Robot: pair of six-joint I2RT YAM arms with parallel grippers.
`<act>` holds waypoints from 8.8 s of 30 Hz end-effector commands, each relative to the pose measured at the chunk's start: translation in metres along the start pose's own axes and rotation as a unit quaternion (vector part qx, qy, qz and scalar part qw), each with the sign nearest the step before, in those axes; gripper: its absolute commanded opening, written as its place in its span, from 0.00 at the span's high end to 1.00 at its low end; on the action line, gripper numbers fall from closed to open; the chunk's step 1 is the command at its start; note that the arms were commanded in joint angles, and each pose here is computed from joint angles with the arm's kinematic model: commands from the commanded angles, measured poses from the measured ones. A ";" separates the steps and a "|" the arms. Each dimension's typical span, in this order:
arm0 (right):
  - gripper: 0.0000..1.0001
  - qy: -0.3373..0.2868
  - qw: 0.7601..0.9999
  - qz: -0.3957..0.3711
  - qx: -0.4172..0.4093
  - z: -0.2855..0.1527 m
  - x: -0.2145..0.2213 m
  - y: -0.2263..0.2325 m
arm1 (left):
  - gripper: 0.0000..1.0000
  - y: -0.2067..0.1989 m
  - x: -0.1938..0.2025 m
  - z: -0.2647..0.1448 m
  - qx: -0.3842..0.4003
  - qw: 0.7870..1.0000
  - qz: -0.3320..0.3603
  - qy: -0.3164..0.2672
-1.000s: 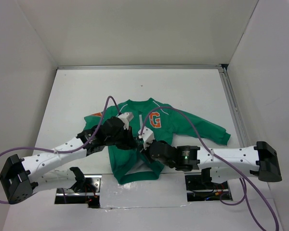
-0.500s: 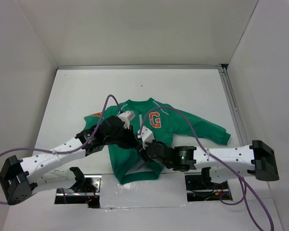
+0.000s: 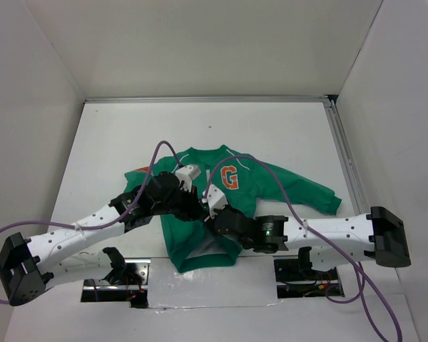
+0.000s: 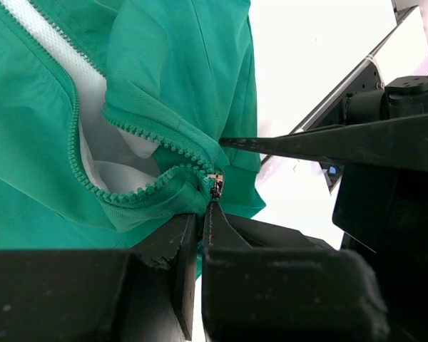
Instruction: Zip up the jacket
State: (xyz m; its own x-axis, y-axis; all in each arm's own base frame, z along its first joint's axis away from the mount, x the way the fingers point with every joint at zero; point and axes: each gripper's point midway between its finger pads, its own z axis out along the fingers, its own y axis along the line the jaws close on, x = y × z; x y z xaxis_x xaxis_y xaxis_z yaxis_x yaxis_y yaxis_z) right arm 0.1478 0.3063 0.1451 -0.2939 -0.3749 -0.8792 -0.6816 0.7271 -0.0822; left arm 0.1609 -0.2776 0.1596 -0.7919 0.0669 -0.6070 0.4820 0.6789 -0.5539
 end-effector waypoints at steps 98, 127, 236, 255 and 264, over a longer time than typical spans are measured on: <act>0.00 -0.042 0.948 0.016 -0.315 -0.032 -0.042 0.024 | 1.00 -0.028 -0.019 -0.013 0.073 0.993 0.084 -0.045; 0.30 -0.007 0.954 0.046 -0.297 -0.015 -0.018 0.020 | 1.00 -0.032 -0.025 -0.015 0.076 0.992 0.086 -0.053; 1.00 0.083 0.824 0.462 -0.316 -0.028 -0.052 -0.030 | 0.01 -0.008 0.032 -0.023 -0.046 0.998 0.010 0.035; 1.00 0.183 0.756 0.510 -0.367 -0.031 -0.057 -0.019 | 0.01 -0.005 -0.026 -0.004 -0.104 0.969 0.208 -0.088; 1.00 0.194 0.742 0.522 -0.373 -0.030 -0.062 -0.018 | 0.08 -0.021 -0.047 -0.014 -0.058 0.953 0.248 -0.166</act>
State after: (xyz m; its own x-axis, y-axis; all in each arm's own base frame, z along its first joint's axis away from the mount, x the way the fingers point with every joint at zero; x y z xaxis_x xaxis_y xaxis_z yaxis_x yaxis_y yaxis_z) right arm 0.1541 0.2951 0.1908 -0.9972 -0.0599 -0.0448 -0.0616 0.3196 0.9455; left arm 0.1730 -0.2781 0.1853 -0.4118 0.2198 -0.8844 0.6832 0.7167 -0.1401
